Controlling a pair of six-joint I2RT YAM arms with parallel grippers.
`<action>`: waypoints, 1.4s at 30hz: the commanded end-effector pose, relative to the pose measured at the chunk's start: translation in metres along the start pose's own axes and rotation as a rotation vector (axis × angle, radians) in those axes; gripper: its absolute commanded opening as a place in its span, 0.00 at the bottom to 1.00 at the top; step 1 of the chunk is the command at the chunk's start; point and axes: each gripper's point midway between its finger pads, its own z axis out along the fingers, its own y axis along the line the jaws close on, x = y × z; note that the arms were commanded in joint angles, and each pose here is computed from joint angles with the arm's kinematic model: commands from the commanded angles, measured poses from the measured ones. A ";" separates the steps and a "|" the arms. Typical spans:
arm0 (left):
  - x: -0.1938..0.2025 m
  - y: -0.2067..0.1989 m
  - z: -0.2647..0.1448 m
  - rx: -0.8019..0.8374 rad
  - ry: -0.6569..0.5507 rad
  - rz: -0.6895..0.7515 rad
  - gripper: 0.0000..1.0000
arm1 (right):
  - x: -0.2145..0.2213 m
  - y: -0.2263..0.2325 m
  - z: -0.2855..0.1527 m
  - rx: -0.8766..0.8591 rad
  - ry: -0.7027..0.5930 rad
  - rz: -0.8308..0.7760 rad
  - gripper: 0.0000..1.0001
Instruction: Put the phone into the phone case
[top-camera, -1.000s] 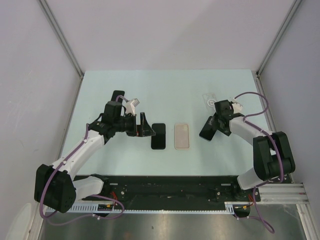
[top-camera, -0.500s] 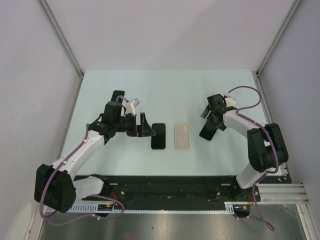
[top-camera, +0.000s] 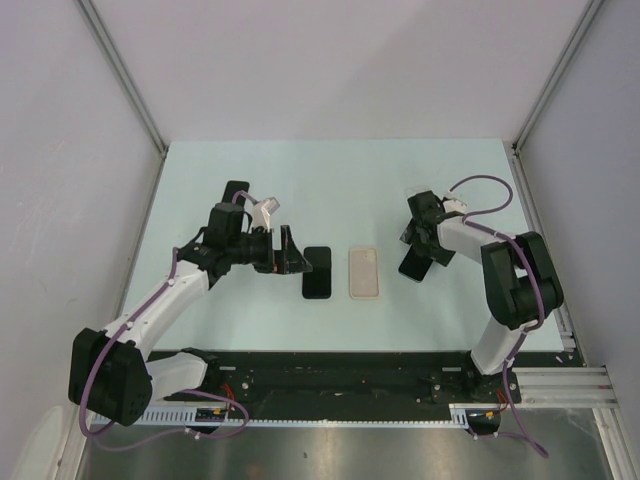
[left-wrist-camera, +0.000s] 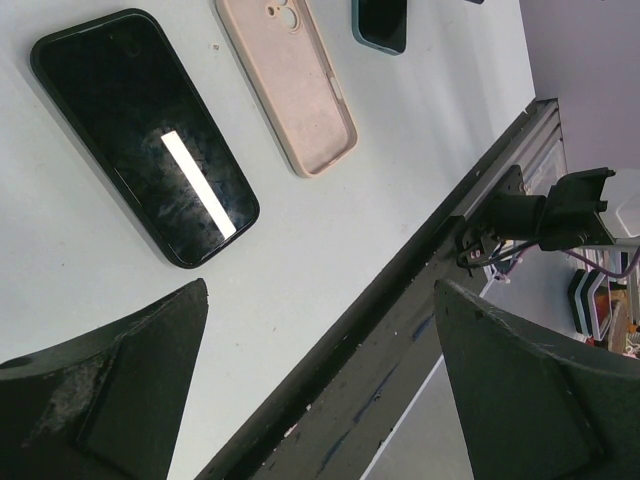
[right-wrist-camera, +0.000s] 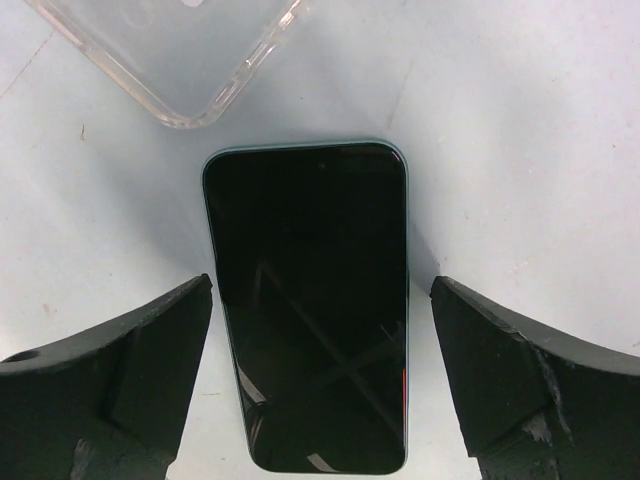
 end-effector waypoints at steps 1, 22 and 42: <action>-0.006 -0.008 -0.005 0.032 -0.031 0.022 0.98 | -0.003 0.005 0.007 0.010 -0.007 0.008 0.94; -0.007 -0.008 -0.006 0.030 -0.035 0.024 0.98 | 0.019 0.001 0.007 0.033 0.046 -0.075 0.85; -0.006 -0.008 -0.006 0.031 -0.033 0.026 0.98 | 0.042 0.025 -0.032 -0.307 0.123 -0.317 0.54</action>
